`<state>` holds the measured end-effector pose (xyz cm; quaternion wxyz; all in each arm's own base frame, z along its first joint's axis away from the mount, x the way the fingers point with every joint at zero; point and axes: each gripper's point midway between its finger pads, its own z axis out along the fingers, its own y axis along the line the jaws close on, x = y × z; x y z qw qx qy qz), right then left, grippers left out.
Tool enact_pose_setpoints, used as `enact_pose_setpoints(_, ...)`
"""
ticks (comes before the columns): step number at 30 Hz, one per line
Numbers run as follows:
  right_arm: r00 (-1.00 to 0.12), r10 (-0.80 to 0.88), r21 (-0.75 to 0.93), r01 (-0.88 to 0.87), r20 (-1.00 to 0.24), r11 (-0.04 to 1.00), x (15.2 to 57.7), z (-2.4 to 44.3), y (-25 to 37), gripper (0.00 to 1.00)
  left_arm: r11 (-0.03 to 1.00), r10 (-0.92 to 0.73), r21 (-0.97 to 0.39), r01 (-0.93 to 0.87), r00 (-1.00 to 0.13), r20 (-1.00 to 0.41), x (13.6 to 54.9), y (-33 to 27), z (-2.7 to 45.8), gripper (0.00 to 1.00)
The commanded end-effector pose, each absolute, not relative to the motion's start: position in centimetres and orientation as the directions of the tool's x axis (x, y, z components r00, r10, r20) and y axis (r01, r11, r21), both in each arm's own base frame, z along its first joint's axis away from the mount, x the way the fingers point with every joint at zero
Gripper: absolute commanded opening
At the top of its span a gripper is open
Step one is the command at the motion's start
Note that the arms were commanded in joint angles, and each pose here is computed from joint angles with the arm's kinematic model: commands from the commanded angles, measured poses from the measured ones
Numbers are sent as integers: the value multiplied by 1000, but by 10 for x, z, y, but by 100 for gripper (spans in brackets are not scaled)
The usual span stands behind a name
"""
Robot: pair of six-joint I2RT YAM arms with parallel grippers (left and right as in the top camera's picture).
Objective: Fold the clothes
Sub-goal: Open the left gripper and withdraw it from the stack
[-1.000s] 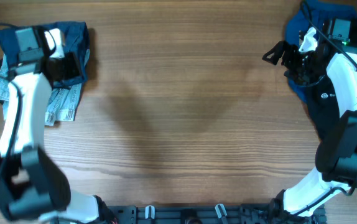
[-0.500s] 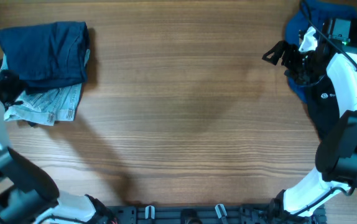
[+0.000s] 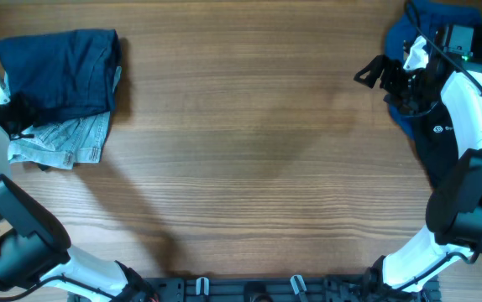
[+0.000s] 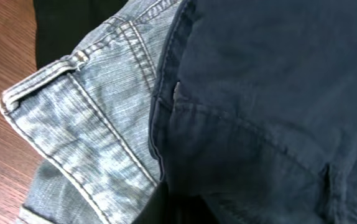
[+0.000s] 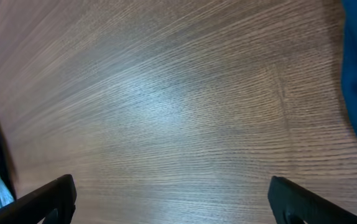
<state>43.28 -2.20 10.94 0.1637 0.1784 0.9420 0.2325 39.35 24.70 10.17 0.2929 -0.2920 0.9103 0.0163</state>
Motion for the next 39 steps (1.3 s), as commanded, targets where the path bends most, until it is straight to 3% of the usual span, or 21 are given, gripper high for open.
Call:
enact_pose_setpoints(1, -891, 398, 505, 246, -218, 827, 431, 108, -18, 99, 824, -531, -146, -548, -655, -538, 392, 254, 94, 4)
enact_pose_setpoints(10, -903, 380, 439, 264, -201, 859, 421, 100, -27, 100, 763, -499, -86, -641, -499, -709, 392, 325, 126, 4)
enact_pose_setpoints(17, -901, 380, 440, 261, -208, 859, 423, 101, -27, 100, 715, -546, -74, -695, -488, -681, 368, 342, 119, 4)
enact_pose_setpoints(19, -900, 383, 441, 264, -208, 858, 423, 101, -27, 100, 680, -605, -127, -722, -456, -653, 366, 337, 114, 60)
enact_pose_setpoints(20, -900, 383, 441, 263, -209, 858, 423, 101, -27, 100, 638, -654, -168, -752, -414, -633, 364, 335, 112, 100)
enact_pose_setpoints(25, -900, 384, 441, 263, -209, 858, 423, 101, -27, 100, 626, -733, -283, -726, -426, -530, 362, 304, 106, 100)
enact_pose_setpoints(28, -902, 362, 438, 234, -237, 868, 427, 102, -28, 100, 640, -711, -292, -711, -403, -575, 357, 298, 143, 100)
enact_pose_setpoints(31, -896, 277, 408, 121, -347, 905, 440, 116, -31, 100, 671, -645, -299, -678, -335, -687, 346, 287, 215, 100)
enact_pose_setpoints(34, -853, 170, 349, -15, -493, 937, 454, 160, -34, 100, 699, -614, -314, -643, -313, -725, 328, 258, 261, 100)
enact_pose_setpoints(39, -660, 8, 169, -180, -751, 969, 448, 277, -34, 99, 859, -500, -380, -344, -396, -770, 329, 155, 318, 100)
